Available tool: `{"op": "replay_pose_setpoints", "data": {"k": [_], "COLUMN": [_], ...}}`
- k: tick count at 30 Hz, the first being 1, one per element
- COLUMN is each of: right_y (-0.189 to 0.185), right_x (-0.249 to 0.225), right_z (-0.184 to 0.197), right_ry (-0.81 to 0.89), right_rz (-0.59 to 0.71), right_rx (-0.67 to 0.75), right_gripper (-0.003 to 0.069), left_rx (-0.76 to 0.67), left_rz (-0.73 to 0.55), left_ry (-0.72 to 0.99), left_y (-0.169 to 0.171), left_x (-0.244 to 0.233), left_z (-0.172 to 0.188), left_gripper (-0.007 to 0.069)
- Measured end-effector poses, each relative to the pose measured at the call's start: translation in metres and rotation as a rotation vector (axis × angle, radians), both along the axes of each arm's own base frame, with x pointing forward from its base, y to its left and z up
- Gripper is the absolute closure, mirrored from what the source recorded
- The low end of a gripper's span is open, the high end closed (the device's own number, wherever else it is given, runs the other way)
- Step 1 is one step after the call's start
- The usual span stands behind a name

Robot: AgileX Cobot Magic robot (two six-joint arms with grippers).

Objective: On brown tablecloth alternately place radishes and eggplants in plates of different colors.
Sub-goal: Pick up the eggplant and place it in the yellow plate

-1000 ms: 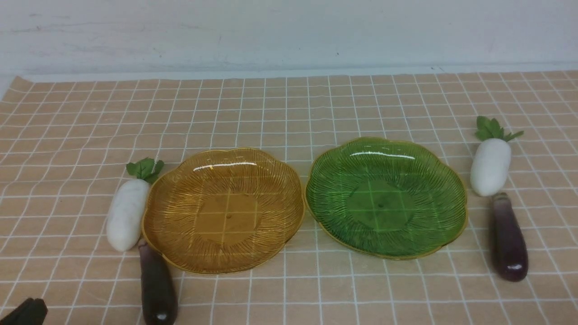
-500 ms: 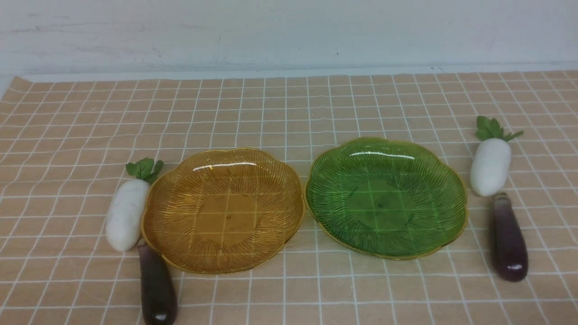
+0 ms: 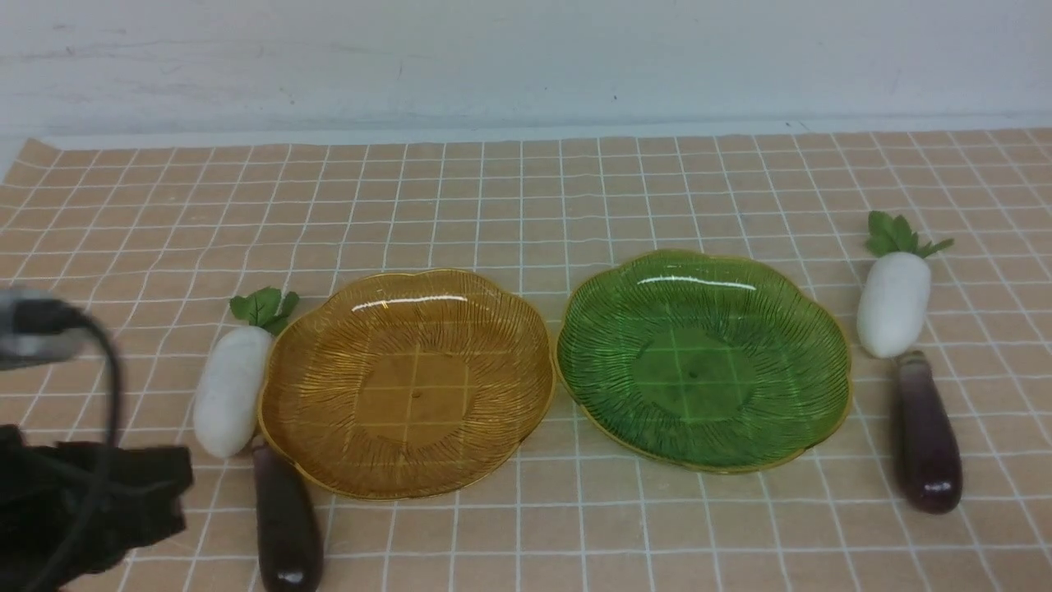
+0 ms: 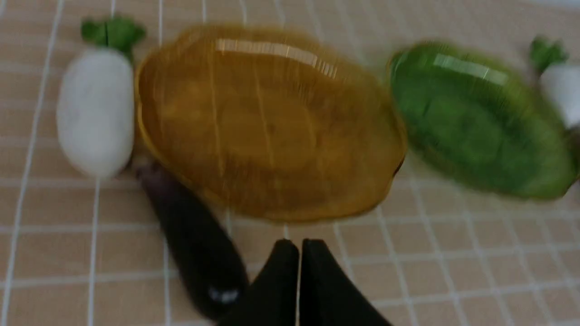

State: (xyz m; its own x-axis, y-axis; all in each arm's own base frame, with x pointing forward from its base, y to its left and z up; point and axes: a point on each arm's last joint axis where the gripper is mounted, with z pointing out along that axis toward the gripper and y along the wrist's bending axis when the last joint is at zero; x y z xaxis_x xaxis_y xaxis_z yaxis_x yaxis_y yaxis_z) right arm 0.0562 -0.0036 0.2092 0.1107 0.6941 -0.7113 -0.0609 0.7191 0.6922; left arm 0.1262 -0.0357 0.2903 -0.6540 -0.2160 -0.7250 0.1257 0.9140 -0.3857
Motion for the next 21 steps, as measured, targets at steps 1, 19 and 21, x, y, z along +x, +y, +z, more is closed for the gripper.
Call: {"op": "replay_pose_setpoints", "data": {"k": [1,19,21], "right_y": [0.0,0.038,0.039], "right_x": [0.0,0.048,0.061], "right_z": [0.0,0.099,0.092], "right_ry": [-0.002,0.604,0.676], "right_rz": [0.001,0.533,0.568], "right_rx": [0.024,-0.441,-0.464], "right_gripper": [0.0674,0.0674,0.0674], "left_rx": [0.035,0.217,0.243], "left_rz": [-0.028,-0.136,-0.159], "left_ry": [0.1,0.499,0.491], "left_y": [-0.001,-0.01,-0.018], "left_x": [0.01,0.087,0.088], "left_z": [-0.007,-0.056,-0.054], "left_gripper": [0.0629,0.0629,0.0629]}}
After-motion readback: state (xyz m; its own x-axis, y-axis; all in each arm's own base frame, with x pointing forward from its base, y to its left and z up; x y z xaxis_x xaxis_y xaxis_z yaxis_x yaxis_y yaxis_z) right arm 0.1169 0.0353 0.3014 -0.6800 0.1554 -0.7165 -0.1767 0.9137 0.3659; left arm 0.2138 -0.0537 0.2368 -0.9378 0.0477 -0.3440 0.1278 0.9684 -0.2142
